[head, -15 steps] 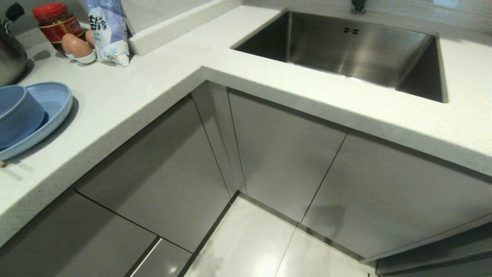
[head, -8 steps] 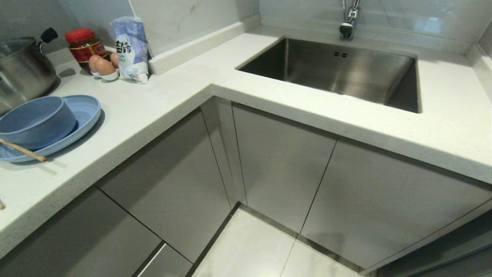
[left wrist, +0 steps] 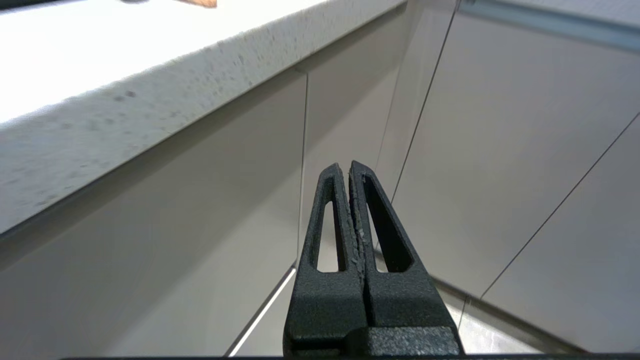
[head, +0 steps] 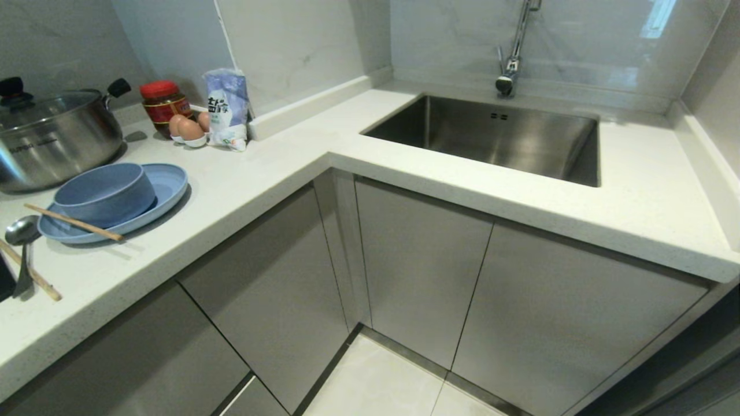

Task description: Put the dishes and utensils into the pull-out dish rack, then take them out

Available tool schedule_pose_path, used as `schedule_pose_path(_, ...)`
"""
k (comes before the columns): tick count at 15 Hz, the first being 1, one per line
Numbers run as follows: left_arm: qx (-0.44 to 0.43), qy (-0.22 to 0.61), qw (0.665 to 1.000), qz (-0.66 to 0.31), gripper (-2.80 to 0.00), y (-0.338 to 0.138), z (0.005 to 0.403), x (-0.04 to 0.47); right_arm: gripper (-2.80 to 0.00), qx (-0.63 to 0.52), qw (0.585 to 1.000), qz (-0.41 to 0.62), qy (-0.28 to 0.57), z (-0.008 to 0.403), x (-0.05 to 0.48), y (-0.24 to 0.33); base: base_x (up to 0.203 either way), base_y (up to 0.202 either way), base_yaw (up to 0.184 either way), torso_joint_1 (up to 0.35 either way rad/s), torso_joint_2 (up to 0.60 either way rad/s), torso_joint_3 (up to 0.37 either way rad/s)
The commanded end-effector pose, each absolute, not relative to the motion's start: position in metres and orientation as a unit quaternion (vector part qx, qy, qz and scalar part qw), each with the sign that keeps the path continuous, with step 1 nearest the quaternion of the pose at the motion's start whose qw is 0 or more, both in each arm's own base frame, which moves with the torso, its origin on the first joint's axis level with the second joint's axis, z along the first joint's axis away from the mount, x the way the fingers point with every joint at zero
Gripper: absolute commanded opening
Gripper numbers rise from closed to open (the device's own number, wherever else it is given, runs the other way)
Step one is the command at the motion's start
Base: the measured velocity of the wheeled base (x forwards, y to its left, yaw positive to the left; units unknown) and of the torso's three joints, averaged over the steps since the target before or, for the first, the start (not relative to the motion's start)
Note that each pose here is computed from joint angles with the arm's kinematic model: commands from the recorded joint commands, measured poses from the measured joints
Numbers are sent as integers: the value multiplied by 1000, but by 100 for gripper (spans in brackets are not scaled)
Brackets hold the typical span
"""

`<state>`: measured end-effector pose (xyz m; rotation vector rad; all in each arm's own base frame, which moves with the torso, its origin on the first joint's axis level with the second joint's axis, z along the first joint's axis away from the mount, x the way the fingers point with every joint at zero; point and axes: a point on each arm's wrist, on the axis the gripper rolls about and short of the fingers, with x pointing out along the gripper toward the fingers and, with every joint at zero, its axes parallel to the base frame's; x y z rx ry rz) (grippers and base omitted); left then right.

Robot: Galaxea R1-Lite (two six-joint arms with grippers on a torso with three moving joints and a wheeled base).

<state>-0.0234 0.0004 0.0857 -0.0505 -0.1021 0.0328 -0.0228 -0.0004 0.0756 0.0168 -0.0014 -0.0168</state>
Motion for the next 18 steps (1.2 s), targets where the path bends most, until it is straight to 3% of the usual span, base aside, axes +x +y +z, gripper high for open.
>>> schedule_pose_path(1, -26, -37, 999, 17, -280, 0, 78, -21, -280, 8, 1000, -8, -1, 76, -23, 0, 0, 0, 0, 3, 2, 207)
schedule_pose_path(18, -26, -34, 999, 18, -280, 0, 77, -21, -280, 8, 1000, -8, -1, 75, -23, 0, 0, 0, 0, 3, 1, 201)
